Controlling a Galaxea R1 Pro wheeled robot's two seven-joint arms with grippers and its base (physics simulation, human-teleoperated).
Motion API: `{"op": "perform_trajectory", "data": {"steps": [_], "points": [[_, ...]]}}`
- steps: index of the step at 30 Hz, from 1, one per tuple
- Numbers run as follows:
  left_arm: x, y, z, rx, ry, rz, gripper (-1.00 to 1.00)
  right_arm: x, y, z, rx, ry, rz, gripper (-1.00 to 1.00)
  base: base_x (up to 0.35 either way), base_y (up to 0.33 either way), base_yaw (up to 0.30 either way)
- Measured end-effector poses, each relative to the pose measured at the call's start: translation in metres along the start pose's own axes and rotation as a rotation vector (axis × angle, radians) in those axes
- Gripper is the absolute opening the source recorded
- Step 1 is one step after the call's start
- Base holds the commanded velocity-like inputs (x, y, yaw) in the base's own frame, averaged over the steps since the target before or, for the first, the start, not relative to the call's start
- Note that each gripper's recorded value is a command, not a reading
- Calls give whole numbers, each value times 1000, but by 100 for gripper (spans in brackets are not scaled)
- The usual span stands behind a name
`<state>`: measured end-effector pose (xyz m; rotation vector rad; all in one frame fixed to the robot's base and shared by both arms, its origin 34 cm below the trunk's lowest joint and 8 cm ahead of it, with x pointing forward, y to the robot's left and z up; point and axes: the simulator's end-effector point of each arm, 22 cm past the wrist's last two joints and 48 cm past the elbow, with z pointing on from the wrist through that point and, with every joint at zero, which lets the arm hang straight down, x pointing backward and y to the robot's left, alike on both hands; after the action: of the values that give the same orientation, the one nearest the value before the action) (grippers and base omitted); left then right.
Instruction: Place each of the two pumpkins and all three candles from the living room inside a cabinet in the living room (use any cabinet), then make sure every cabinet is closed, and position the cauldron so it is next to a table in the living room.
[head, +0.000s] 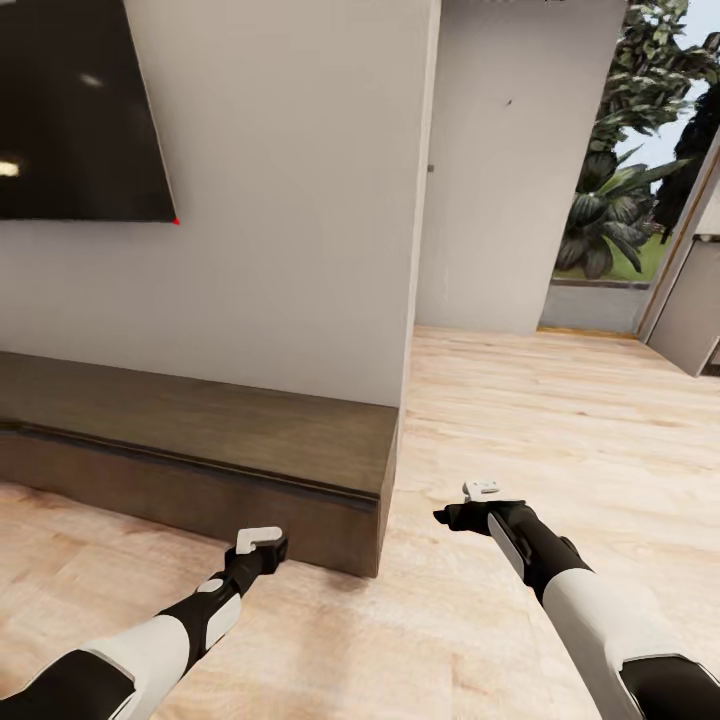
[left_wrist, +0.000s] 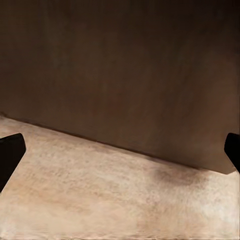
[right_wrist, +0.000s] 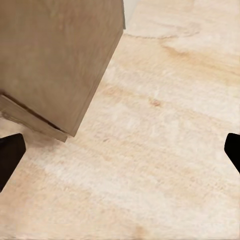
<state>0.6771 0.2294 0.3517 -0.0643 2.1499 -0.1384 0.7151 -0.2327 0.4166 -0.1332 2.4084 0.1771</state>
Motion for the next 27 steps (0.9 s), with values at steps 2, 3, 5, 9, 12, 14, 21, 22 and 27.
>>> {"op": "perform_trajectory", "data": {"steps": [2, 3, 5, 9, 12, 14, 21, 22, 27], "points": [[-1, 0, 0, 1, -2, 0, 100, -1, 0, -1, 1, -2, -2, 100, -195, 0, 202], [-2, -1, -1, 0, -3, -1, 100, -1, 0, -1, 2, -1, -4, 100, -88, 0, 219], [-3, -1, -1, 0, -5, -1, 100, -2, 0, -2, 3, -3, -5, 100, -46, 0, 223], [-3, 0, -2, -2, -4, -1, 100, -3, 0, -4, 3, -5, -6, 100, -20, 0, 224], [-2, -1, -3, -2, -2, -1, 100, -4, 0, -5, 3, -8, -6, 100, -7, 0, 226], [-3, -2, -4, -1, -2, -1, 100, -4, 0, -5, 3, -8, -6, 100, -95, -26, 235], [-5, -3, -4, 0, -5, -1, 100, -4, 0, -6, 4, -7, -6, 100, -240, -96, 256], [-5, -4, -4, 1, -6, -1, 100, -4, 0, -7, 4, -7, -5, 100, -281, -122, 266], [-5, -7, -5, 4, -4, -2, 100, -4, 0, -7, 4, -5, -5, 100, -285, -127, 157]]}}
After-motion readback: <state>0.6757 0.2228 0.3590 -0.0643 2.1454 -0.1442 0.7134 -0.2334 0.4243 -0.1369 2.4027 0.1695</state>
